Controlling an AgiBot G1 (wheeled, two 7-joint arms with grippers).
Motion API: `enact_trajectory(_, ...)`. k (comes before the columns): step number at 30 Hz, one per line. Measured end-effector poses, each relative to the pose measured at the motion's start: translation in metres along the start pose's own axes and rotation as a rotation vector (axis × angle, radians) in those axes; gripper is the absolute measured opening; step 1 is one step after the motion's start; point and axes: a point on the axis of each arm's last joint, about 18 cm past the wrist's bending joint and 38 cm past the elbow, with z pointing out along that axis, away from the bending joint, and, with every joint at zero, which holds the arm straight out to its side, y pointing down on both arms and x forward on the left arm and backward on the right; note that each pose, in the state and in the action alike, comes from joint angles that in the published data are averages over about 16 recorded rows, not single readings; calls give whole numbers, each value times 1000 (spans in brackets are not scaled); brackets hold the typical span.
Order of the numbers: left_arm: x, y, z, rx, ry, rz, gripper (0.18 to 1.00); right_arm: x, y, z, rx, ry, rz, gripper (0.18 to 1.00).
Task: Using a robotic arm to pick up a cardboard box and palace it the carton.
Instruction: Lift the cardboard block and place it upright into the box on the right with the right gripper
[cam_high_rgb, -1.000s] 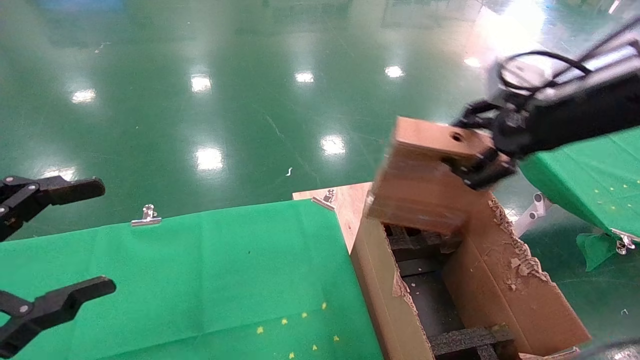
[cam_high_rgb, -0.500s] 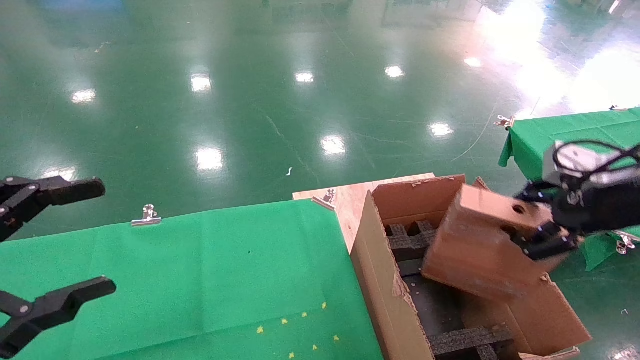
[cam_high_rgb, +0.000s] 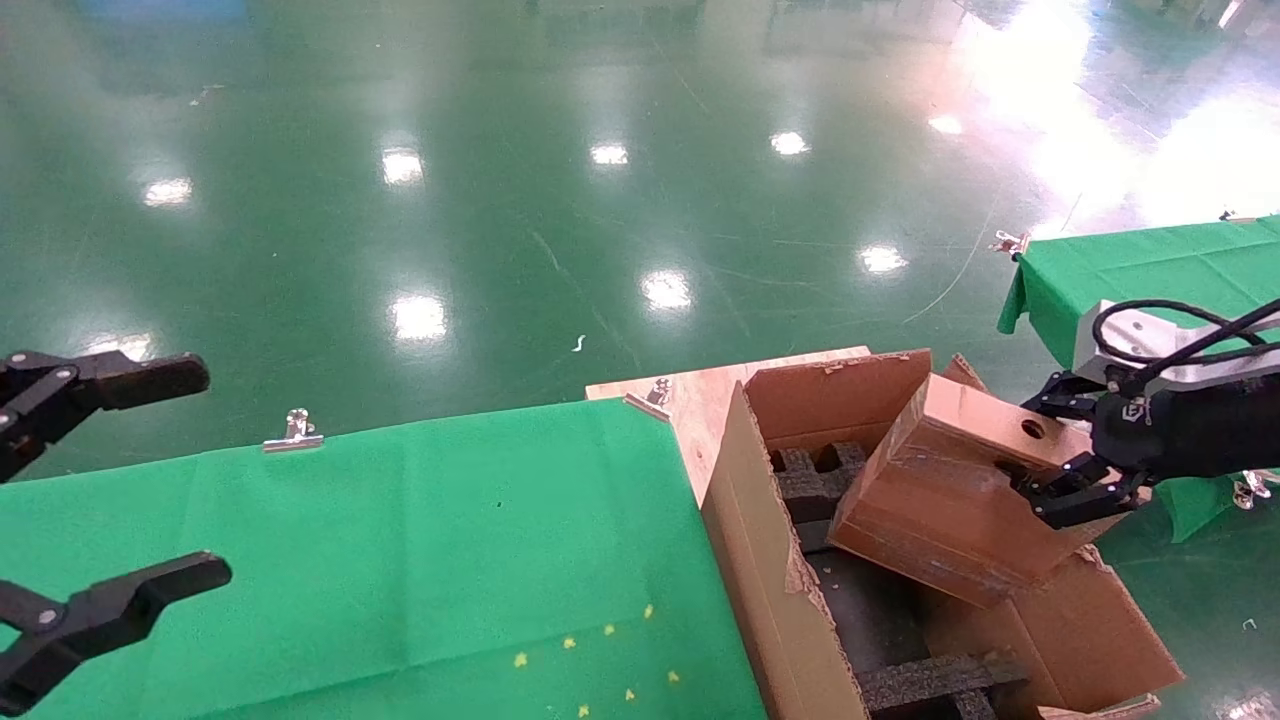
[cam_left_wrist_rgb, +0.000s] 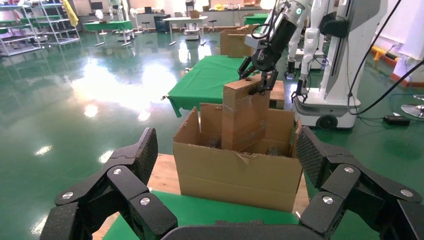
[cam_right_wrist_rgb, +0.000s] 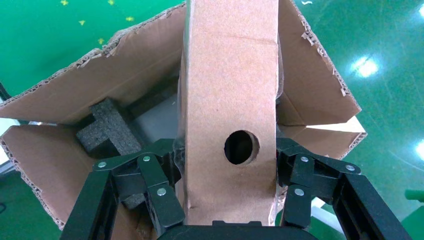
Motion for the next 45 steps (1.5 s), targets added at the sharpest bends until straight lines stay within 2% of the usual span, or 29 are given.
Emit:
enact_trajectory(6,0,0,0,0,0,0,1001,1,0,2,-5,-1,11,285)
enact_trajectory(10,0,0,0,0,0,0,1001,3,3,8,-21,7,61,284)
enact_trajectory(15,0,0,0,0,0,0,1001,7,9,22,-61,36,167,283)
enact_trajectory(20,0,0,0,0,0,0,1001,7,17,38,-106,84,313,283)
enact_trajectory(31,0,0,0,0,0,0,1001,-8,23,61,-156,196,589,281)
enact_trajectory(38,0,0,0,0,0,0,1001,-12,27,64,-191,292,698,280)
enact_trajectory(45,0,0,0,0,0,0,1001,-7,31,66,-242,409,765,279)
